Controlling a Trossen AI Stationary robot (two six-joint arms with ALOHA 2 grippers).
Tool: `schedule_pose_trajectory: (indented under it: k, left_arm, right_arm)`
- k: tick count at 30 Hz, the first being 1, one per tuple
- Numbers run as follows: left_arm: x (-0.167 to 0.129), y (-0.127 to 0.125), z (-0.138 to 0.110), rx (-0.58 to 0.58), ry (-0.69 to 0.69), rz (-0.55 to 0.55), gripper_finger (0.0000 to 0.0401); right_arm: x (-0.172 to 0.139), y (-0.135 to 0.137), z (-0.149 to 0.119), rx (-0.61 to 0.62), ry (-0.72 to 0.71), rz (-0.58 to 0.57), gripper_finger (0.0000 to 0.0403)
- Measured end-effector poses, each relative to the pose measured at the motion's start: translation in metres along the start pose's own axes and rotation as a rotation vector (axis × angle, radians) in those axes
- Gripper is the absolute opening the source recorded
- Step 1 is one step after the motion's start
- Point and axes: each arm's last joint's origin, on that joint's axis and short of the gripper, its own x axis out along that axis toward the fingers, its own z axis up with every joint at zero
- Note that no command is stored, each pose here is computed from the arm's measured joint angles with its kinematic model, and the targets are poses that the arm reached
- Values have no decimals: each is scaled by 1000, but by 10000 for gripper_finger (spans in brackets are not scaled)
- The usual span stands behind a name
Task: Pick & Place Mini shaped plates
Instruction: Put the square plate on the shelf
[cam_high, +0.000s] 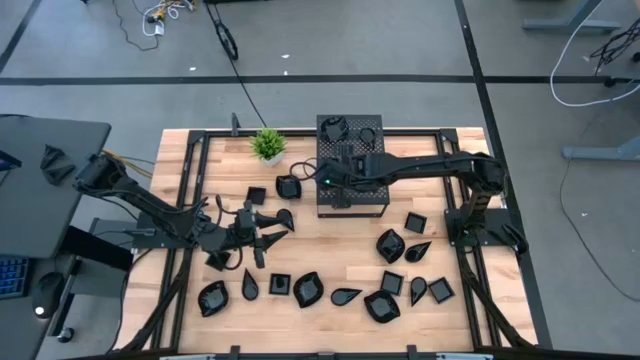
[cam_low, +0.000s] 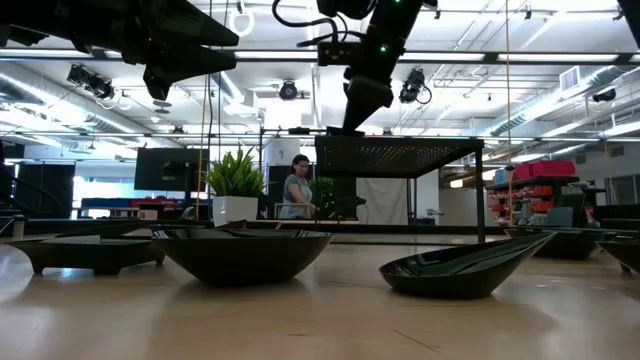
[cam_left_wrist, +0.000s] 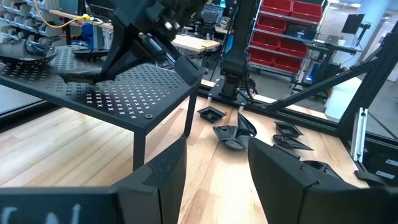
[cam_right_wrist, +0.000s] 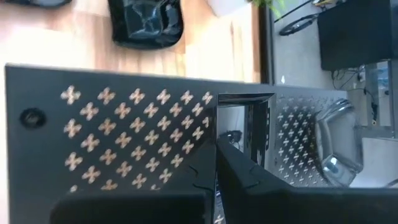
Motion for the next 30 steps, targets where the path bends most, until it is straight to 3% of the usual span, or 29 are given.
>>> schedule_pose_trajectory:
  k: [14,30]
  left_arm:
    - [0,0,0,0,0,0,177]
    - [0,0,0,0,0,-1,177]
  right_arm:
    - [8,-15,-4,41,-6,38,19]
    - [14,-27,-8,77,-4,45,104]
